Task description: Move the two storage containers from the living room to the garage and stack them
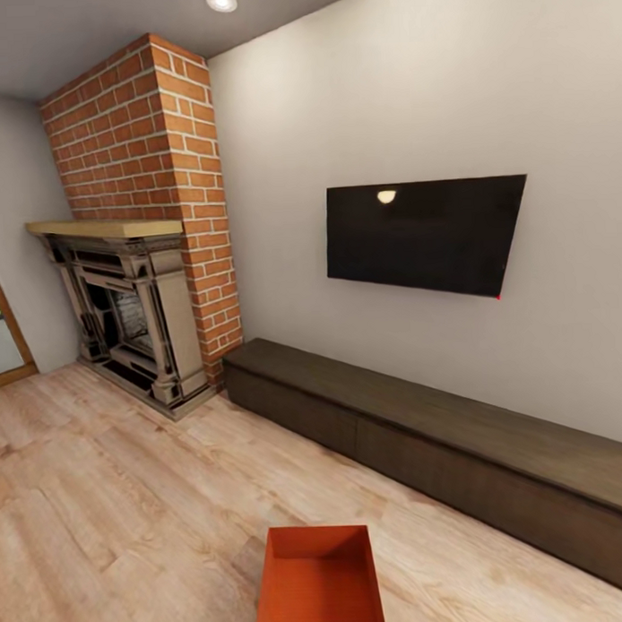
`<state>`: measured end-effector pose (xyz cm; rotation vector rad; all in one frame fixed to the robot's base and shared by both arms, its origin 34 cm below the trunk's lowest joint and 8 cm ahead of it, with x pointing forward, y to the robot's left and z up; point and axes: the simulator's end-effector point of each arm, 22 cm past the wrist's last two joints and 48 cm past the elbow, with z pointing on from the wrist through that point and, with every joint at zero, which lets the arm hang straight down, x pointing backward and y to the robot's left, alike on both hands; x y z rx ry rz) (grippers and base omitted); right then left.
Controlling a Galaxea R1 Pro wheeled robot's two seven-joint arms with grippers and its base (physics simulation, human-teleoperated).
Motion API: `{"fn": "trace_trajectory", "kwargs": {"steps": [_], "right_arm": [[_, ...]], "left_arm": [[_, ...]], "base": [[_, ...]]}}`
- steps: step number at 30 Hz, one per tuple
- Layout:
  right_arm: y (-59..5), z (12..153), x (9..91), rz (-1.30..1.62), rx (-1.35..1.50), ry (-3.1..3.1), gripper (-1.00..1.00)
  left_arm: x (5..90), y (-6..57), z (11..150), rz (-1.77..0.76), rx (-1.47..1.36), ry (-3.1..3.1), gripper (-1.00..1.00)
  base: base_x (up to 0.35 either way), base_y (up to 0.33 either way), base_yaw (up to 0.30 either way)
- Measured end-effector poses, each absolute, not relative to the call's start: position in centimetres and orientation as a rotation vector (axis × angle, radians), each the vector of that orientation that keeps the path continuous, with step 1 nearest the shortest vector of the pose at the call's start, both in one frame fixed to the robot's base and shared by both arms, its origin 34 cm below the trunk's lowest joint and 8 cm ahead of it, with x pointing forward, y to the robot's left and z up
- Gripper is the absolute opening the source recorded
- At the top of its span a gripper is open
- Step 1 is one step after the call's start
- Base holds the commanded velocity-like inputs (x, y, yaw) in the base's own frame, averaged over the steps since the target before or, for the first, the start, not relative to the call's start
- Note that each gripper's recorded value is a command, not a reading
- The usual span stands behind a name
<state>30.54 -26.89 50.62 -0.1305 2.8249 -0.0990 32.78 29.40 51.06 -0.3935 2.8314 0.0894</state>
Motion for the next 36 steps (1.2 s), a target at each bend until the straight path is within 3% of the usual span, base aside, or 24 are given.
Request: {"fn": "trace_trajectory", "kwargs": {"steps": [9,36], "right_arm": [[-26.89,50.60,30.54,-0.099,-0.130,2.826,1.00],[-26.77,50.58,30.51,-0.096,-0.129,2.827,1.00]], "left_arm": [[32.85,29.48,51.06,0.091,-0.393,2.828,1.00],[32.91,29.37,51.07,0.089,-0.394,2.826,1.00]], "base": [[0.175,0.000,0.000],[0.005,0.000,-0.007]]}}
